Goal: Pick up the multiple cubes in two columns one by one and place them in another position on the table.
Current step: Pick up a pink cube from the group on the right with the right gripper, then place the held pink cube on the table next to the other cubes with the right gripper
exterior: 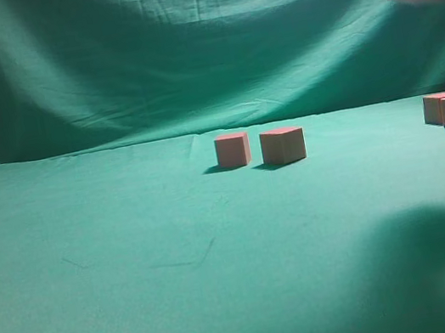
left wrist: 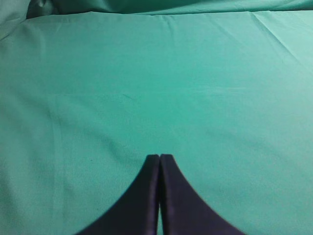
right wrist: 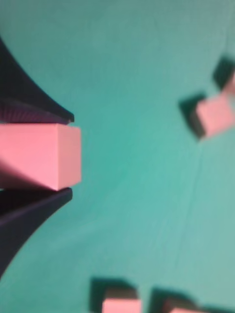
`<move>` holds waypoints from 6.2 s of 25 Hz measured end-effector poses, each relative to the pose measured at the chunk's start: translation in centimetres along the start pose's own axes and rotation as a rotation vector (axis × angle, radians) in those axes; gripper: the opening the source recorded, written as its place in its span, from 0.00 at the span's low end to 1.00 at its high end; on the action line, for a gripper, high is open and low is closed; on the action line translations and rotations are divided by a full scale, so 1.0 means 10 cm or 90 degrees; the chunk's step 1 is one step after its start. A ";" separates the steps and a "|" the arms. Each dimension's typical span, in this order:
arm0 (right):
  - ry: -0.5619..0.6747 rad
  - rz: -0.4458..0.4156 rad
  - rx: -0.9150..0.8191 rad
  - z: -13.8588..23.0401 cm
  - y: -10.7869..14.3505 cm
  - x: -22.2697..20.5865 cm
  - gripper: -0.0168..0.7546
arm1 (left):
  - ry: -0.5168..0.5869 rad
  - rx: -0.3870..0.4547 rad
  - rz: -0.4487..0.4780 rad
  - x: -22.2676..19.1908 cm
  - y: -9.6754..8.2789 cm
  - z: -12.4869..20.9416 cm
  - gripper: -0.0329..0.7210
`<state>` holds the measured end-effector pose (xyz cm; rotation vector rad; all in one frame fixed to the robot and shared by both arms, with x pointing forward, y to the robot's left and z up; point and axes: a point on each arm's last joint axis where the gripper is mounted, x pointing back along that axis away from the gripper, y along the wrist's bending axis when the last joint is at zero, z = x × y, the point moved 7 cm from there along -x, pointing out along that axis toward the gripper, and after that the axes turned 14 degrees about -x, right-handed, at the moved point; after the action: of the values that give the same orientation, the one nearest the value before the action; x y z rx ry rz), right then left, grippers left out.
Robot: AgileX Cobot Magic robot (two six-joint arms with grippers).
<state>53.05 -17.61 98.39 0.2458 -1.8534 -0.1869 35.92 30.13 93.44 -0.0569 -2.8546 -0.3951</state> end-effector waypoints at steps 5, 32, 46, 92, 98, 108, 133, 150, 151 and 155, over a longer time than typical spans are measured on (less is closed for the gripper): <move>-0.022 -0.057 0.119 0.07 0.52 0.32 0.37 | 0.000 0.000 0.000 0.00 0.00 0.00 0.04; -0.011 -0.094 0.348 -0.60 1.54 0.05 0.37 | 0.000 0.000 0.000 0.00 0.00 0.00 0.04; 0.039 -0.031 0.352 -0.76 2.14 -1.02 0.37 | 0.000 0.000 0.000 0.00 0.00 0.00 0.04; 0.004 0.167 0.094 -0.90 1.69 -1.81 0.37 | 0.000 0.000 0.000 0.00 0.00 0.00 0.04; 0.002 0.170 0.089 -0.91 1.68 -1.82 0.37 | 0.000 0.000 0.000 0.00 0.00 0.00 0.04; 0.003 0.169 0.087 -0.90 1.69 -1.82 0.37 | 0.000 0.000 0.000 0.00 0.00 0.00 0.04; 0.008 0.160 0.081 -0.89 1.71 -1.82 0.37 | 0.000 0.000 0.000 0.00 0.00 0.00 0.04; 0.010 0.160 0.096 -0.89 1.71 -1.82 0.61 | 0.000 0.000 0.000 0.00 0.00 0.00 0.04; 0.010 0.160 0.098 -0.89 1.71 -1.82 0.66 | 0.000 0.000 0.000 0.00 0.00 0.00 0.04; 0.010 0.160 0.100 -0.89 1.71 -1.82 0.66 | 0.000 0.000 0.000 0.00 0.00 0.00 0.04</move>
<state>65.43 3.61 88.44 0.1201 -1.8661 0.1347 35.92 30.13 93.44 -0.0569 -2.8546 -0.3951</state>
